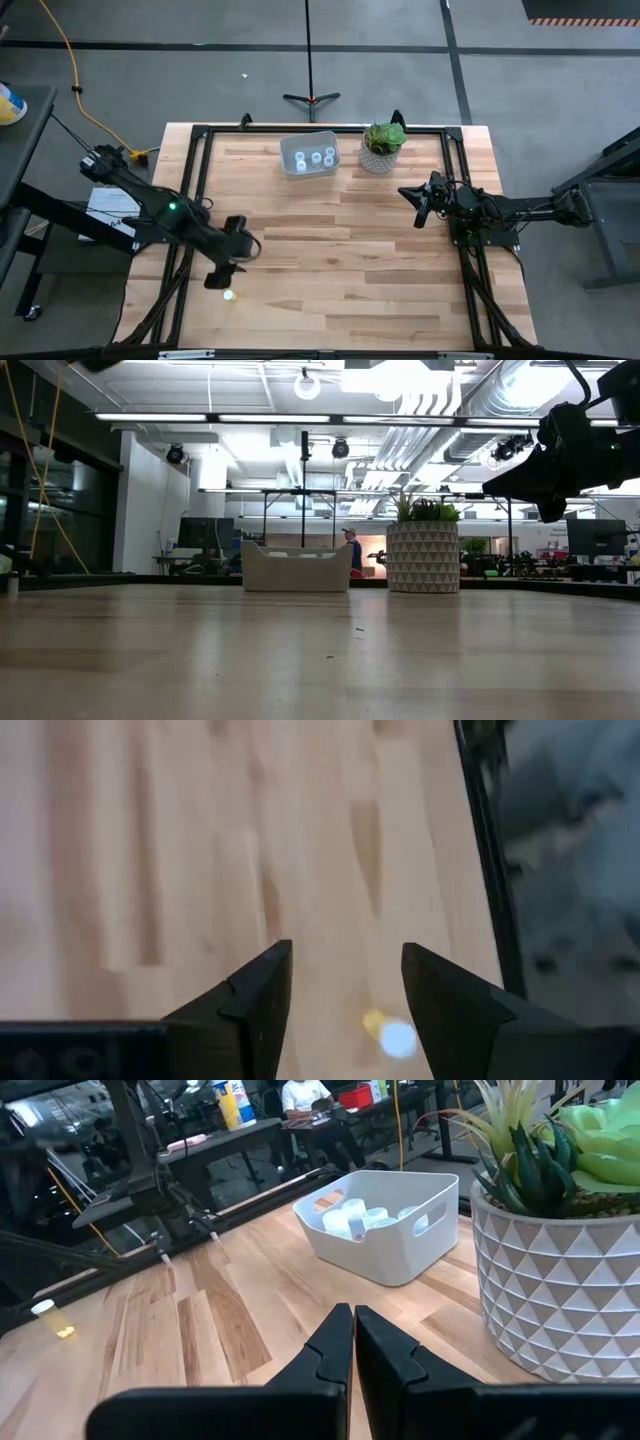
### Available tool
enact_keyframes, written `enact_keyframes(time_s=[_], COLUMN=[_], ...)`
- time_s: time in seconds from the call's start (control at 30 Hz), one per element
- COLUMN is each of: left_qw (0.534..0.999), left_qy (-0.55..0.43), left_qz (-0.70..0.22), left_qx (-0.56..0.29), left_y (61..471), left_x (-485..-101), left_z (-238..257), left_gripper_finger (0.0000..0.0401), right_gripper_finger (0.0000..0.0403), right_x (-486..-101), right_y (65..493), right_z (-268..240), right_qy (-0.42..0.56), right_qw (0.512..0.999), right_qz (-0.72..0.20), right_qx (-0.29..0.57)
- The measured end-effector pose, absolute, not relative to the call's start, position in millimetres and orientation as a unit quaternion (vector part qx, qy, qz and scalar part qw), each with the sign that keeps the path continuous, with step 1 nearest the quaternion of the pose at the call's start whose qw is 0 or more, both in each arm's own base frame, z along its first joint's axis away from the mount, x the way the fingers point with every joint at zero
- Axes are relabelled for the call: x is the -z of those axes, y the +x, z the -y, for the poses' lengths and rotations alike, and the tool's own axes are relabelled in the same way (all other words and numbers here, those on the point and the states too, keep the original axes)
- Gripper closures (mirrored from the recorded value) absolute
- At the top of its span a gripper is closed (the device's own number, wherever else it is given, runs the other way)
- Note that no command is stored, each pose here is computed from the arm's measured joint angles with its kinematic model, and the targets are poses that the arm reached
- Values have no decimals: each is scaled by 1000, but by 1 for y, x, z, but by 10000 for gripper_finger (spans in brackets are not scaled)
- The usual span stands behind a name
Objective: Pick and place pill bottles into a basket
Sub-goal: Put the yellow pill bottle into the gray bin
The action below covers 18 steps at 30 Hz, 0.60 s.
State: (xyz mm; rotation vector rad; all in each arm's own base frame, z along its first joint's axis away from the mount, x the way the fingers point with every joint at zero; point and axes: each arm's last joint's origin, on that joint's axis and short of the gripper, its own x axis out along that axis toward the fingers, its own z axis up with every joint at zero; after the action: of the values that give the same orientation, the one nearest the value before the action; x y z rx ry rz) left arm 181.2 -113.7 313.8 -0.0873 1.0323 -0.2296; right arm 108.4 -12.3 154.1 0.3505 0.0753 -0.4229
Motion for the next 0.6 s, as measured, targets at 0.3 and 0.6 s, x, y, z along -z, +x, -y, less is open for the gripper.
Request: enact_keyframes(time_s=[0.3,0.6], left_qw=[800,802], left_qy=[-44,-87], left_qz=[-580,-573], left_qx=[147,144], left_y=[173,165], left_x=[-257,-232], left_z=[134,154], left_gripper_finger=[117,10], right_gripper_finger=[396,396], right_x=[-154,-154], right_y=[108,108], right_z=[12,12], right_qy=[174,169], right_qw=[962,962], right_qz=[-37,-38], right_qx=[209,210])
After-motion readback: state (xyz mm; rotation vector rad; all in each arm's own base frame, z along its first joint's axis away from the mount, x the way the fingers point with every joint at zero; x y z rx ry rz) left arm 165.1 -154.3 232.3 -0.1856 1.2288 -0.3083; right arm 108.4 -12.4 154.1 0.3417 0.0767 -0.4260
